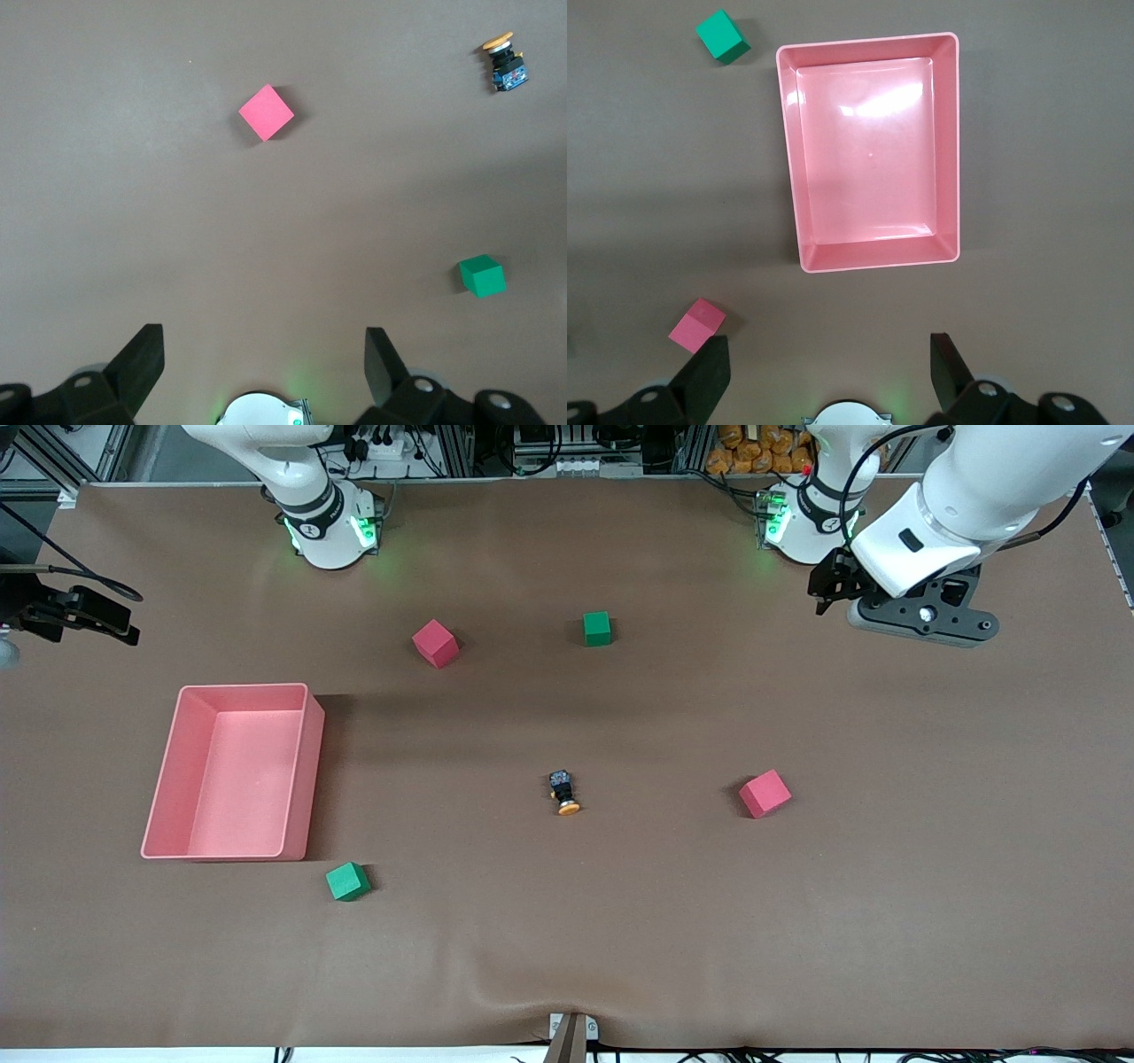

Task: Place and upright button with both arms

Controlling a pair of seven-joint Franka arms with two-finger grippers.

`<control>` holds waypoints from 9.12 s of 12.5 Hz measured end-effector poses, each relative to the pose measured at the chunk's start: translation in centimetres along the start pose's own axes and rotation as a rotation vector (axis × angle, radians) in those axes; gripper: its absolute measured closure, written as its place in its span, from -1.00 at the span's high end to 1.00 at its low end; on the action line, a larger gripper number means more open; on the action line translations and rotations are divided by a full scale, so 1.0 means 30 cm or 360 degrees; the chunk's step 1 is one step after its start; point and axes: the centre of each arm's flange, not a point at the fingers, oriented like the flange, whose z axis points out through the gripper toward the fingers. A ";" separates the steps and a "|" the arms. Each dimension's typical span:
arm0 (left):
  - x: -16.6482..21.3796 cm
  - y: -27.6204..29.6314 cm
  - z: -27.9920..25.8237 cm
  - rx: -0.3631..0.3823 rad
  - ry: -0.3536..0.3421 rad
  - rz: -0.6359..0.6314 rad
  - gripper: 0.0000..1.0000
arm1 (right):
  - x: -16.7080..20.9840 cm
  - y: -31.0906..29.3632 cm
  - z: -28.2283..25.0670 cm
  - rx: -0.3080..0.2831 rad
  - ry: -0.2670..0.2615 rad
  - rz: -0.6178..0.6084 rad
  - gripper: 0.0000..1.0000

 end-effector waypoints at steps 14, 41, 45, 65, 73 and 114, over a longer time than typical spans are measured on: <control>0.005 -0.098 -0.006 -0.0009 -0.0009 -0.0090 1.00 | 0.001 0.000 0.001 0.0000 -0.0001 0.0000 1.00; 0.533 0.905 1.003 -0.0541 -0.0091 -0.0407 1.00 | 0.010 0.004 0.009 0.0000 0.0000 -0.0001 1.00; 0.564 0.950 1.134 -0.0592 -0.0059 -0.0411 1.00 | 0.014 0.004 0.015 0.0000 -0.0004 -0.0001 1.00; 0.632 0.950 1.388 -0.0572 -0.0010 -0.0831 0.69 | 0.038 0.003 0.045 -0.0001 -0.0017 -0.0018 1.00; 0.644 0.943 1.422 -0.0587 0.0014 -0.0848 0.28 | 0.053 -0.037 0.026 -0.0005 0.0060 -0.0058 1.00; -0.137 1.525 1.876 0.0390 0.2178 -0.0443 -0.15 | 0.038 -0.117 -0.125 -0.0007 0.0215 -0.0126 1.00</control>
